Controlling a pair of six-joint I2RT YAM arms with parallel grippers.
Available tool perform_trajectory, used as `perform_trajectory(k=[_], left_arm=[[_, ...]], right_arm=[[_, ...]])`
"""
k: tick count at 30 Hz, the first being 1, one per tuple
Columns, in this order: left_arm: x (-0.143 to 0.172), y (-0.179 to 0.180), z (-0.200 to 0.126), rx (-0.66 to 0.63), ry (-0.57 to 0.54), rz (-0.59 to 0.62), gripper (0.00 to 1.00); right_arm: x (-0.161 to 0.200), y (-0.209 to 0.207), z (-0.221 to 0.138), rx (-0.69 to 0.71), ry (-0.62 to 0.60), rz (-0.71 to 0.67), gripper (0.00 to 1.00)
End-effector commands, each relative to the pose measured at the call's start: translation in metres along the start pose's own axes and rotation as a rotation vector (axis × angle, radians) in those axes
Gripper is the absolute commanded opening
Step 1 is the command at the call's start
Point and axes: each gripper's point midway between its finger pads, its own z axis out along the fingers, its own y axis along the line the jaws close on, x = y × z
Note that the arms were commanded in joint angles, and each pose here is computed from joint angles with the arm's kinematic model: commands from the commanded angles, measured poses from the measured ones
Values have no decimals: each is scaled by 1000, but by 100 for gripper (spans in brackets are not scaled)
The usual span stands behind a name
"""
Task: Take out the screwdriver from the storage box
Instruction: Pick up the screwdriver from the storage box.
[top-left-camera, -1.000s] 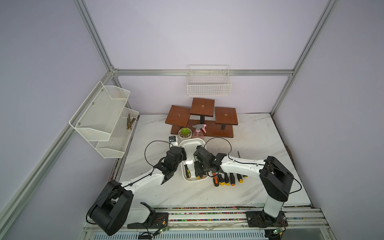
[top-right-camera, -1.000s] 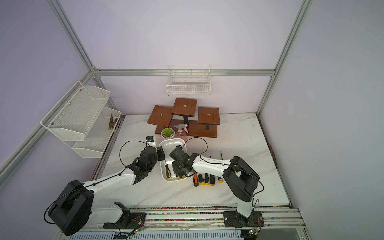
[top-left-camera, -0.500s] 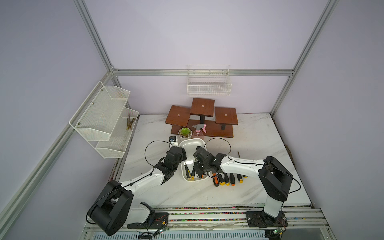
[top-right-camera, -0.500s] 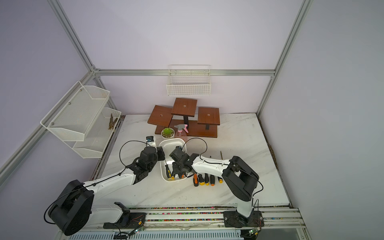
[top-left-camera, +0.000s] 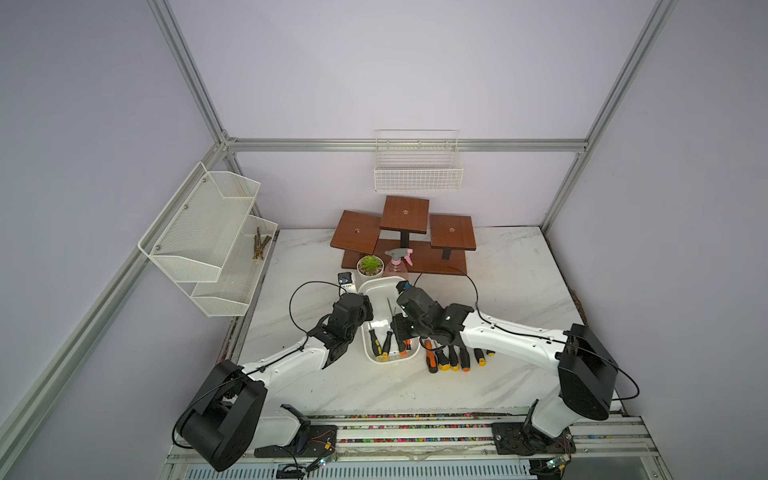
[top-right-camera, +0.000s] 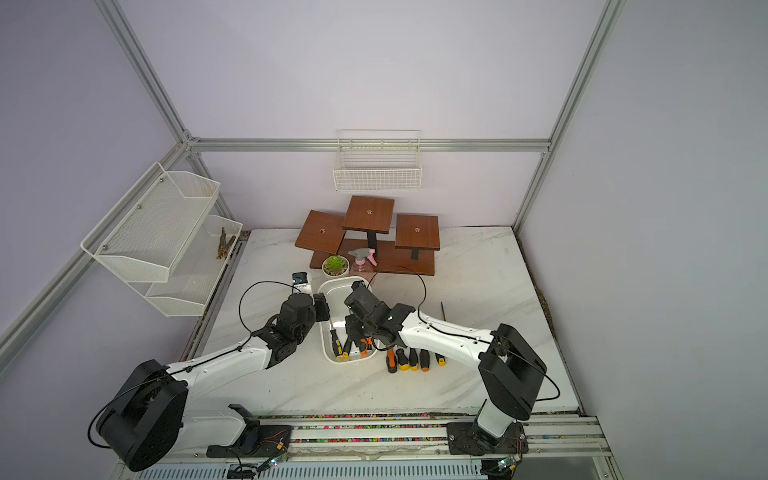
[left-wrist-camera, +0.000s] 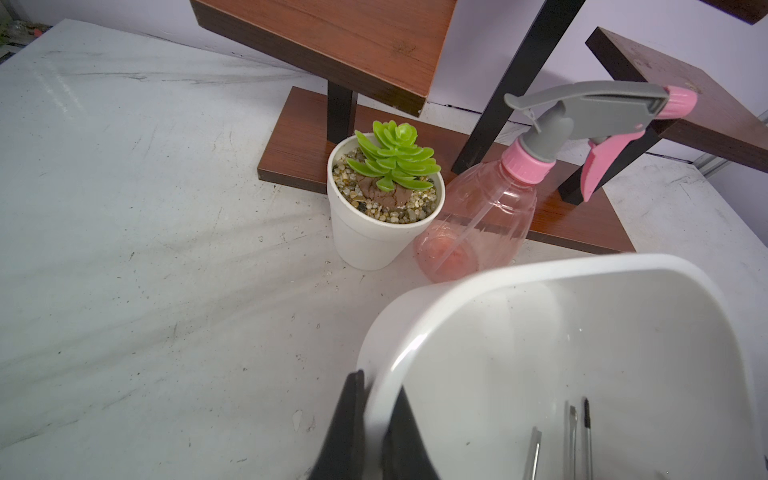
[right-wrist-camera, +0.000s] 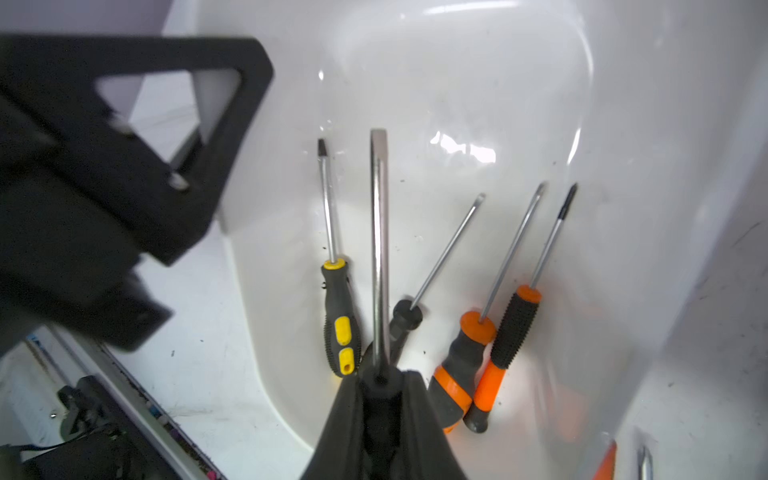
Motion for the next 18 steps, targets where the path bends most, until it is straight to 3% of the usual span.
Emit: perform_trajectory(k=[1,11,18], left_arm=[[-8,-3,-2,14,-33,-11,0],[-8,-3,-3,15,-35,-12,0],[-8,-2,-3,14,-37,-13,0]], right_arm=[[10,-9,-21,16,-1,-14,0],[10,-71,-61,229,-58,-25,0],[2,-152,-85,359,-44,63,0]])
